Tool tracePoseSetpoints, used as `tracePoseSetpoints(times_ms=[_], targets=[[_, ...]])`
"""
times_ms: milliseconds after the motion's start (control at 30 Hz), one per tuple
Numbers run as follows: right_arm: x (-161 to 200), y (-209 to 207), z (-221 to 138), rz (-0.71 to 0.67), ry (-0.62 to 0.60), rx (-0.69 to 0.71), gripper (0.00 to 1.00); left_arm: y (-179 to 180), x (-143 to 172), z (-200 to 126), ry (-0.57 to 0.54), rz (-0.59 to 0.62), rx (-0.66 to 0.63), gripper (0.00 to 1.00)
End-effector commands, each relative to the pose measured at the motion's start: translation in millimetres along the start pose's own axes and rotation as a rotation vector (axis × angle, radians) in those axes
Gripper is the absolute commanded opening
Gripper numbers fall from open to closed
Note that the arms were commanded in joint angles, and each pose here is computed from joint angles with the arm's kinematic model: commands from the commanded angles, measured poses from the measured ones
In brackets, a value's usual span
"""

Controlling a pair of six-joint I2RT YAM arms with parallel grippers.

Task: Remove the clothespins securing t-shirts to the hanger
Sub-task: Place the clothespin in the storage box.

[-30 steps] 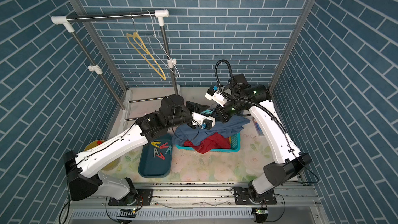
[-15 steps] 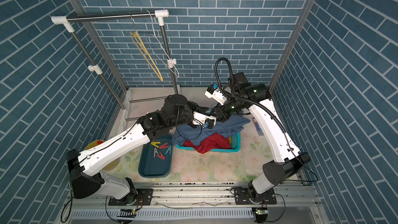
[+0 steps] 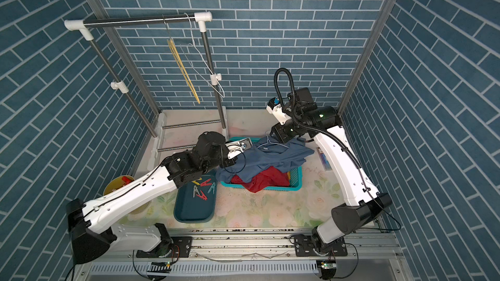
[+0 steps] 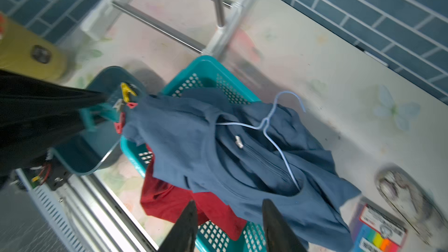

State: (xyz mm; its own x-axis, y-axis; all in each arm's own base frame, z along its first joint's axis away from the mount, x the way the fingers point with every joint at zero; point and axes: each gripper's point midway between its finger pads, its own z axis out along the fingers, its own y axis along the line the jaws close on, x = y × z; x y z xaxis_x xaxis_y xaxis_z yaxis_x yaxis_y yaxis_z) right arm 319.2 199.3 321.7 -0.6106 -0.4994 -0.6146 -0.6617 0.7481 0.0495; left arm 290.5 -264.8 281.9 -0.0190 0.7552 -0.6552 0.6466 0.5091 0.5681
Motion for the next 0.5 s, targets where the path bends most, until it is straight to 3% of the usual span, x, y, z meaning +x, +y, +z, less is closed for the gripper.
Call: tracePoseSetpoints(times_ms=[0, 133, 200, 333, 467], targets=[[-4.5, -38.1, 31.8, 0.199, 0.048, 0.155, 0.44, 24.0, 57.3, -17.9, 0.157, -0.37, -0.155, 0.14], [2.1, -46.8, 74.5, 0.383, 0.124, 0.151, 0.41, 31.6, 125.4, -38.5, 0.296, -0.657, -0.239, 0.18], [5.4, -46.9, 94.0, 0.441, 0.158, 0.128, 0.4, 26.2, 146.3, -43.7, 0.323, -0.743, -0.234, 0.18], [9.4, -42.3, 125.2, 0.487, 0.238, 0.071, 0.39, 12.8, 168.9, -44.8, 0.365, -0.821, -0.211, 0.25], [10.4, -42.8, 150.6, 0.492, 0.292, 0.044, 0.4, 4.3, 180.4, -39.6, 0.428, -0.816, -0.196, 0.34]])
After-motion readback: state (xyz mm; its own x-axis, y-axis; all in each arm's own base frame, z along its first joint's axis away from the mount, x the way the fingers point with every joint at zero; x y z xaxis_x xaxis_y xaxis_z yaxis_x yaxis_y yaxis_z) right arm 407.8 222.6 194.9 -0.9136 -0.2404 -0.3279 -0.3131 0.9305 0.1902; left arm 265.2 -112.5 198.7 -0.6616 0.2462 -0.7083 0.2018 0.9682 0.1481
